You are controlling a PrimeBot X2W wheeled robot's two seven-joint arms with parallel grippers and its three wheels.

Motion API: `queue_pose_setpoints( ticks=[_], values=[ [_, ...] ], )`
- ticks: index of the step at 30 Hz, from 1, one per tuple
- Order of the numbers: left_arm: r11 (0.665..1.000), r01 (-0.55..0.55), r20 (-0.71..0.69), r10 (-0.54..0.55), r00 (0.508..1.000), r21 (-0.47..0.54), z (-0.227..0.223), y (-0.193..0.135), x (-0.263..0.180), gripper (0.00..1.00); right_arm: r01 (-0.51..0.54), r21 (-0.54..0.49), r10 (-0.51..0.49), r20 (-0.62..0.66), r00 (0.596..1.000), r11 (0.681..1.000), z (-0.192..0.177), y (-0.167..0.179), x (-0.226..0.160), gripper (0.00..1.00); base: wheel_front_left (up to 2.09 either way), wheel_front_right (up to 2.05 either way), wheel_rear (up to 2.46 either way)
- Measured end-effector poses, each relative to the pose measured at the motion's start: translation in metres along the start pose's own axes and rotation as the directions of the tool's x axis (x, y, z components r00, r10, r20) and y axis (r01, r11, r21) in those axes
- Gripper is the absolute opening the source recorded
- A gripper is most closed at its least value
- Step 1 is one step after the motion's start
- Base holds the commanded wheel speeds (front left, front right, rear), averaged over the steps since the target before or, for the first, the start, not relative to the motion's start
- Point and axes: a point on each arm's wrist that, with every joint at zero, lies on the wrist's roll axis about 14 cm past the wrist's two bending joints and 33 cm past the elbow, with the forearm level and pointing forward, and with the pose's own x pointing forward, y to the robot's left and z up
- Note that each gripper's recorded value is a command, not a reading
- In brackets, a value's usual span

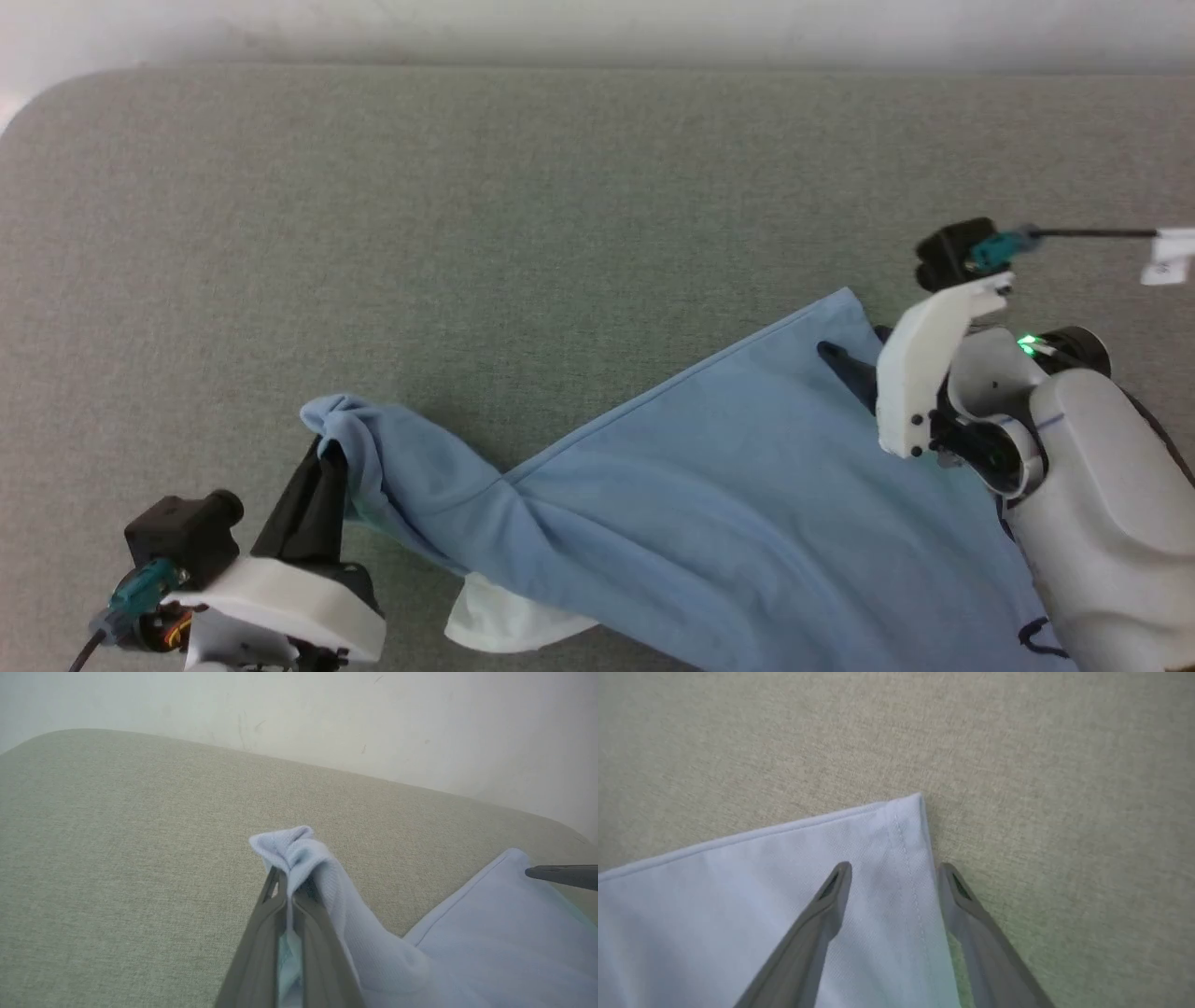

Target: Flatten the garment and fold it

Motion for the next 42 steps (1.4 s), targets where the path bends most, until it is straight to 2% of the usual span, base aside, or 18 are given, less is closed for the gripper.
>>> queue_pose_setpoints(
  ticks=[6, 7, 8, 10, 14, 17, 23, 28, 30, 34, 38, 42],
  values=[
    [0.999, -0.032, -0.022, 0.032, 0.999, -0.003, -0.010, 0.011, 0.001, 0.00, -0.052, -0.038, 0.044, -0.203, 0.978, 0.998, -0.017, 0.011, 0.024, 1.00, 0.00, 0.00, 0.00],
    [0.999, -0.037, -0.024, 0.037, 0.999, -0.004, -0.012, 0.012, 0.000, 0.00, -0.059, -0.052, 0.045, -0.236, 0.971, 0.997, -0.019, 0.013, 0.025, 0.95, 0.00, 0.00, 0.00],
    [0.999, -0.041, -0.026, 0.041, 0.999, -0.004, -0.012, 0.013, 0.000, 0.00, -0.062, -0.067, 0.043, -0.262, 0.964, 0.996, -0.019, 0.013, 0.025, 0.47, 0.00, 0.00, 0.00],
    [0.999, -0.043, -0.030, 0.043, 0.999, -0.003, -0.014, 0.014, -0.001, 0.00, -0.071, -0.077, 0.045, -0.300, 0.953, 0.994, -0.021, 0.014, 0.024, 0.00, 0.00, 0.00, 0.00],
    [0.999, -0.041, -0.022, 0.041, 0.999, -0.004, -0.012, 0.015, -0.002, 0.00, -0.090, -0.091, 0.058, -0.310, 0.949, 0.992, -0.022, 0.020, 0.016, 0.00, 0.00, 0.00, 0.00],
    [0.999, -0.033, -0.001, 0.033, 0.999, 0.010, -0.004, 0.015, -0.002, 0.00, -0.091, -0.115, 0.062, -0.233, 0.970, 0.989, -0.011, 0.021, 0.008, 0.00, 0.00, 0.00, 0.00],
    [0.995, 0.040, 0.127, -0.051, 0.991, 0.086, 0.049, 0.006, 0.017, 0.00, -0.024, -0.169, 0.030, 0.032, 0.999, 0.985, 0.049, 0.007, -0.029, 0.00, 0.00, 0.00, 0.00],
    [0.978, 0.099, 0.248, -0.144, 0.958, 0.185, 0.121, -0.006, 0.044, 0.00, 0.114, -0.193, -0.058, 0.273, 0.960, 0.975, 0.109, -0.024, -0.080, 0.00, 0.00, 0.00, 0.00],
    [0.971, 0.114, 0.289, -0.172, 0.942, 0.208, 0.149, -0.013, 0.060, 0.00, 0.152, -0.190, -0.077, 0.356, 0.931, 0.970, 0.132, -0.031, -0.099, 0.00, 0.00, 0.00, 0.00],
    [0.965, 0.123, 0.367, -0.203, 0.908, 0.231, 0.202, -0.025, 0.093, 0.00, 0.236, -0.184, -0.106, 0.531, 0.841, 0.954, 0.184, -0.043, -0.133, 0.00, 0.00, 0.00, 0.00],
    [0.957, 0.101, 0.457, -0.222, 0.862, 0.274, 0.253, -0.037, 0.127, 0.00, 0.319, -0.164, -0.121, 0.693, 0.710, 0.934, 0.240, -0.055, -0.162, 0.00, 0.00, 0.00, 0.00],
    [0.949, 0.066, 0.549, -0.235, 0.802, 0.310, 0.300, -0.049, 0.152, 0.00, 0.395, -0.141, -0.108, 0.832, 0.544, 0.908, 0.291, -0.062, -0.191, 0.00, 0.00, 0.00, 0.00]
  ],
)
